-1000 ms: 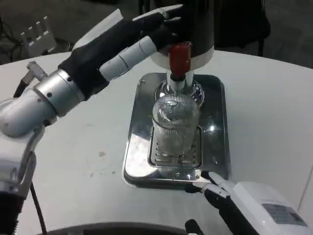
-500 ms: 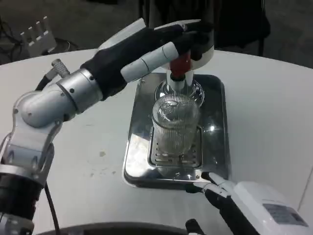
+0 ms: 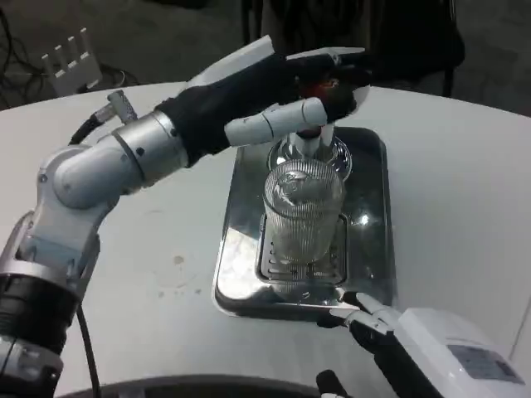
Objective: Grasp the cup under the faucet to collect the drink, then remove the cup.
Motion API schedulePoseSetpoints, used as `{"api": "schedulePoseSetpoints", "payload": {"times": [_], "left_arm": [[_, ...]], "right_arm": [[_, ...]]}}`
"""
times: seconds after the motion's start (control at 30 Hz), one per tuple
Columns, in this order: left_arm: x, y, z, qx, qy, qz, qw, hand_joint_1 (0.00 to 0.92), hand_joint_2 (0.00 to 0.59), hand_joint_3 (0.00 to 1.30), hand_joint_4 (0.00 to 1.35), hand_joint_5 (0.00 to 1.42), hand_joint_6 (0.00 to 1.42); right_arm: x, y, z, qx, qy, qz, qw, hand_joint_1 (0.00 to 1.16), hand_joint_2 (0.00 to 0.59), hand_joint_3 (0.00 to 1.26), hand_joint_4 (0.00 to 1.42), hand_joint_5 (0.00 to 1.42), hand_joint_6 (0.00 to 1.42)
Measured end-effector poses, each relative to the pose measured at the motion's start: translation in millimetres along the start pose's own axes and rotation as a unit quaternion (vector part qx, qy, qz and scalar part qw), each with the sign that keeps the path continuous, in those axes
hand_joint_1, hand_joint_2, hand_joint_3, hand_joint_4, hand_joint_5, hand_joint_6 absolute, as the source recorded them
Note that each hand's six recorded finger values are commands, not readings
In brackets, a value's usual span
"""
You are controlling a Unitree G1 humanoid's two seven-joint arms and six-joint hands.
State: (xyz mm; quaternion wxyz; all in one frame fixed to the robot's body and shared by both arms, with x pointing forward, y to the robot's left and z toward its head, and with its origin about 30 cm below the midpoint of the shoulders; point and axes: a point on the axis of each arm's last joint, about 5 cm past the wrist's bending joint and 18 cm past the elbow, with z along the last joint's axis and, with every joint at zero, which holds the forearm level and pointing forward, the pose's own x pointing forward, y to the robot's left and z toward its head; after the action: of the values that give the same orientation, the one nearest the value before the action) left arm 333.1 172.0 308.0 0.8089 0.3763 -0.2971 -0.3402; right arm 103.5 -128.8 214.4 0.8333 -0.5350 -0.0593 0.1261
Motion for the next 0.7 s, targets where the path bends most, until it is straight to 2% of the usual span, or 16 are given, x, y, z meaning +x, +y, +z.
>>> {"api": "schedulePoseSetpoints", "payload": {"times": [0.3,0.7], "left_arm": [[1.3,1.8,-0.3,0.059,0.000,-0.017,0.9981,0.000,0.077,0.14,0.09,0.18,0.30],[7.9,0.6,1.7,0.123,-0.002,-0.036,0.9917,0.000,0.077,0.13,0.06,0.15,0.28]], "right_arm": [[1.3,-1.4,0.4,0.002,-0.002,-0.001,1.0000,0.42,0.517,0.23,0.06,0.10,0.10],[2.5,-1.7,-2.4,0.019,0.008,-0.002,0.9998,0.42,0.517,0.24,0.06,0.10,0.10]]}}
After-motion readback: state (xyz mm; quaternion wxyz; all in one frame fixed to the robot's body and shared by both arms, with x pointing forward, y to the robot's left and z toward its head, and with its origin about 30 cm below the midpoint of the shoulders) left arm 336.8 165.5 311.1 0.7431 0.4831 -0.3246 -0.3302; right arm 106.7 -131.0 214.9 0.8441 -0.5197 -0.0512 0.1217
